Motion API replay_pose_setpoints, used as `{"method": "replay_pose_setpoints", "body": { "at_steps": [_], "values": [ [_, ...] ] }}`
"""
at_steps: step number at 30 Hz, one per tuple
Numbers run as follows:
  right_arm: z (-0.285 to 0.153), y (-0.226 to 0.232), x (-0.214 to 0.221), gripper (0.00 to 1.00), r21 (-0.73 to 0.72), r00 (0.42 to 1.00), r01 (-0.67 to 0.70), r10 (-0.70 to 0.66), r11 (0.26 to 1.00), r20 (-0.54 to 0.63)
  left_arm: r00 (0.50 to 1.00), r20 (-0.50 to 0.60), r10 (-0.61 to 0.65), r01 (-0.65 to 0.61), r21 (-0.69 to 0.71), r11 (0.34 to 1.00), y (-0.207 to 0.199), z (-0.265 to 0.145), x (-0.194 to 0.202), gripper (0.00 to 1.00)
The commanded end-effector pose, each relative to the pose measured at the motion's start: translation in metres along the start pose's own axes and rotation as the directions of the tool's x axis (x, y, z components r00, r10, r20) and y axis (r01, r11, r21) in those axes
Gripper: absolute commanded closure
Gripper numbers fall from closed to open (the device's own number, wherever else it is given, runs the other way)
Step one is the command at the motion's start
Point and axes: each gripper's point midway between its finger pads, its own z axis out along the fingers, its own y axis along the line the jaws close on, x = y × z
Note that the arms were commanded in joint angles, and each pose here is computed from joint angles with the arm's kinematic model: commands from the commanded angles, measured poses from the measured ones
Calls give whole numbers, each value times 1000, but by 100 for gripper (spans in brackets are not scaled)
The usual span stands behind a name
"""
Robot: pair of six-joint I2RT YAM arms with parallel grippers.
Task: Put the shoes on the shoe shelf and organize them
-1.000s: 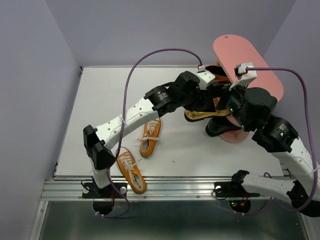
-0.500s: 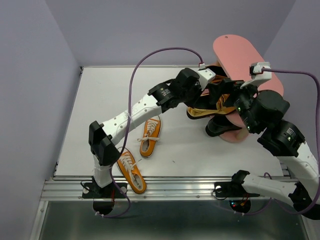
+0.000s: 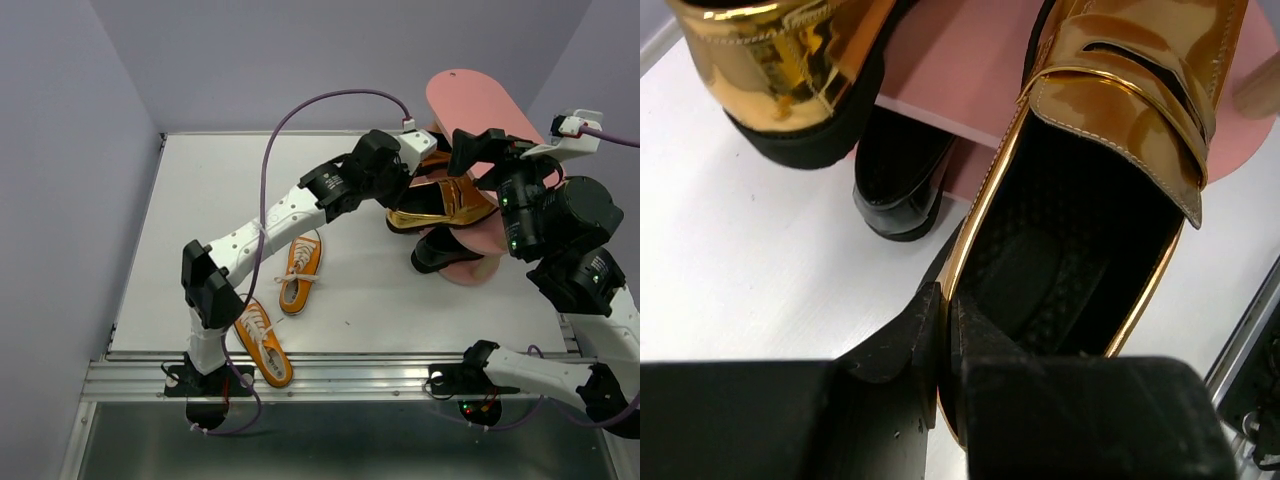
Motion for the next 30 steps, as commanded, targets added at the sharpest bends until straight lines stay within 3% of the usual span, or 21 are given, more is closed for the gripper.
{"method": "replay_pose_setpoints", "body": {
  "at_steps": [1, 30],
  "values": [
    [-5, -4, -31, 0, 2, 995, -53, 53, 999, 83, 954, 298, -31, 8, 77, 997, -13, -22, -100, 100],
    [-7, -4, -23, 0, -8, 996, -57, 58, 998, 71, 920, 375, -113, 52, 169, 984, -9, 5, -130, 100]
  ]
}}
